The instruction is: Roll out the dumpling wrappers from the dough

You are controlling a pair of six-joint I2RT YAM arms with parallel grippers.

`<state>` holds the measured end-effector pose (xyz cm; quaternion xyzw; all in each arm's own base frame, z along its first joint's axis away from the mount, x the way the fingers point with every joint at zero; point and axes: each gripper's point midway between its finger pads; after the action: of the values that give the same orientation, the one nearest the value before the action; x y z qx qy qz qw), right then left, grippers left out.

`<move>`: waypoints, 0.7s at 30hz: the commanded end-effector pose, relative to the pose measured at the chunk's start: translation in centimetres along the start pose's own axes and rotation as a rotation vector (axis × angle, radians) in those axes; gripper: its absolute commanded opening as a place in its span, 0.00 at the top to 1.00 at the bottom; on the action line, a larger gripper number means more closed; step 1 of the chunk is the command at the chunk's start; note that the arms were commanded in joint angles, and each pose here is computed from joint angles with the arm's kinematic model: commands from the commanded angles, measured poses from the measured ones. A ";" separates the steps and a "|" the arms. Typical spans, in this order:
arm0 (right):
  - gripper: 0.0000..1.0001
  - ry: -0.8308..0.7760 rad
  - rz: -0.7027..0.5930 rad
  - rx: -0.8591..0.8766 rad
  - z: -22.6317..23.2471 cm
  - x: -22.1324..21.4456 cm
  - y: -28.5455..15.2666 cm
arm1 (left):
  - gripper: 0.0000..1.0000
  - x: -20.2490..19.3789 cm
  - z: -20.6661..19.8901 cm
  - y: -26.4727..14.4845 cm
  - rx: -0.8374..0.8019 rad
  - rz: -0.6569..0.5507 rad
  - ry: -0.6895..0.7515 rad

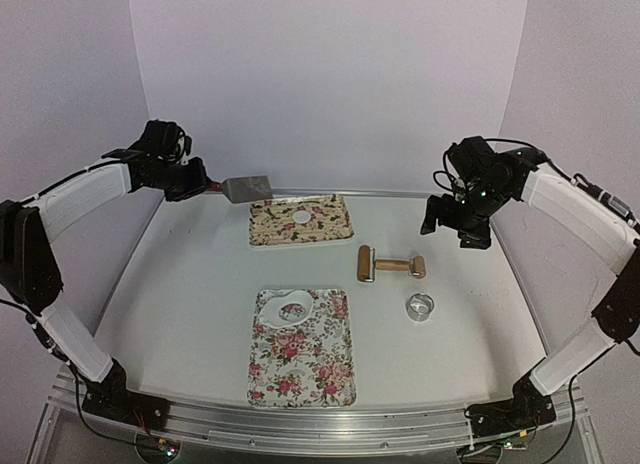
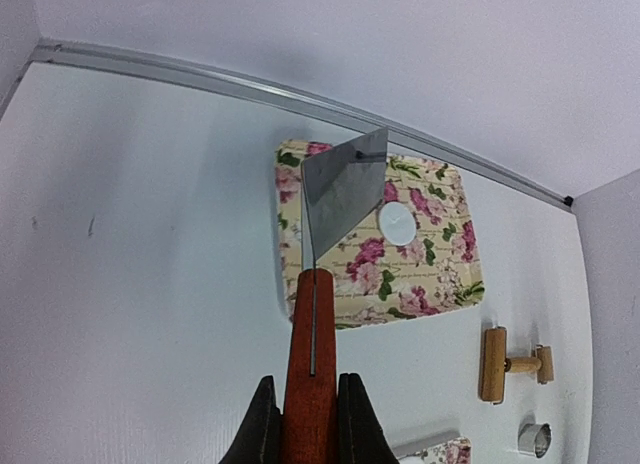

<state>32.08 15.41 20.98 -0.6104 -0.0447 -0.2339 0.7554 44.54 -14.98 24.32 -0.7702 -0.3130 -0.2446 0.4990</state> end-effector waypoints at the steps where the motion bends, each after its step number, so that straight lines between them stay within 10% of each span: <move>1: 0.03 0.025 -0.119 -0.034 -1.4 1.5 -1.0 | 1.00 0.2 3.3 -4.5 -0.039 -0.083 -0.224; 21: 0.03 0.084 -0.125 -0.042 -2.1 0.9 -0.1 | 1.00 -10.1 10.9 -6.1 0.031 -0.076 -0.798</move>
<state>32.55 14.26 19.99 -0.6158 -0.0471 -0.2735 0.7375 32.57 -4.97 14.53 -0.7741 -0.4811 0.0732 0.4049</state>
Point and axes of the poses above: each gripper's point midway between its finger pads, its own y axis out along the fingers, its own z axis along the line the jaws close on, x = y × z, and after that the axes turned 4 degrees about y, right-handed
